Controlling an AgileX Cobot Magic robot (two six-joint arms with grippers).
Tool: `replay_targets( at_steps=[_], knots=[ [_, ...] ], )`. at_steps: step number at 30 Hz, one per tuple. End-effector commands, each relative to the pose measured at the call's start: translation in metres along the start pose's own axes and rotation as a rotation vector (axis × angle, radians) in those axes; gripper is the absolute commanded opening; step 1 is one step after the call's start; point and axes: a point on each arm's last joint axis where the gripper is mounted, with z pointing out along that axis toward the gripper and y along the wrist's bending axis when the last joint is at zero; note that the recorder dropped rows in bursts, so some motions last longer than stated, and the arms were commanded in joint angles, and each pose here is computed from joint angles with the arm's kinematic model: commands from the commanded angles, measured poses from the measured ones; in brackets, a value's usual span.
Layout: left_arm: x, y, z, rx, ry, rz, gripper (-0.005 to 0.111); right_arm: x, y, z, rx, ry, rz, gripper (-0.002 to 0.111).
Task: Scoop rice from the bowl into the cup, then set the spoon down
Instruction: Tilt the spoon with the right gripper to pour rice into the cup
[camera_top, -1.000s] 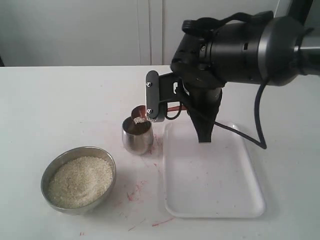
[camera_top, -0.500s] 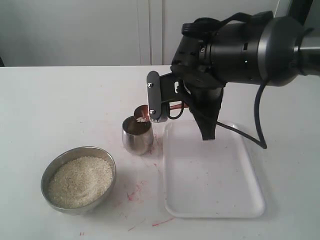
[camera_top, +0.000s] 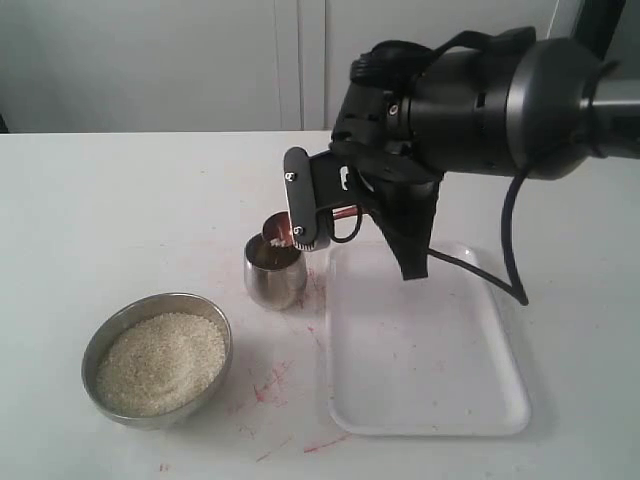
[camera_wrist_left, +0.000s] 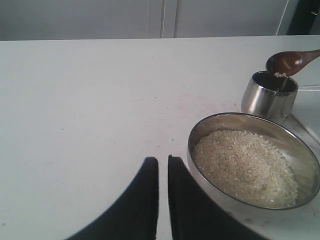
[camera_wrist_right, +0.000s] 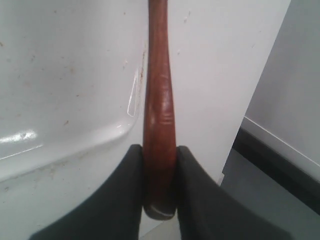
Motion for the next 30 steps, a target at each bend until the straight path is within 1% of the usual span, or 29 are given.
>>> replay_targets(
  at_steps=[1, 14, 21, 30],
  knots=[
    [-0.0026, -0.0004, -0.0002, 0.000, -0.010, -0.008, 0.014, 0.0010, -0.0001, -0.0003, 0.008, 0.014, -0.019, 0.000],
    [-0.0026, -0.0004, -0.0002, 0.000, -0.010, -0.008, 0.014, 0.0010, 0.0000, -0.0006, 0.010, 0.018, -0.023, 0.000],
    [-0.0026, -0.0004, -0.0002, 0.000, -0.010, -0.008, 0.014, -0.0043, 0.0017, -0.0052, 0.032, 0.024, -0.060, 0.000],
    [-0.0026, -0.0004, -0.0002, 0.000, -0.010, -0.008, 0.014, -0.0015, 0.0004, -0.0057, 0.047, 0.060, -0.082, 0.000]
  ],
)
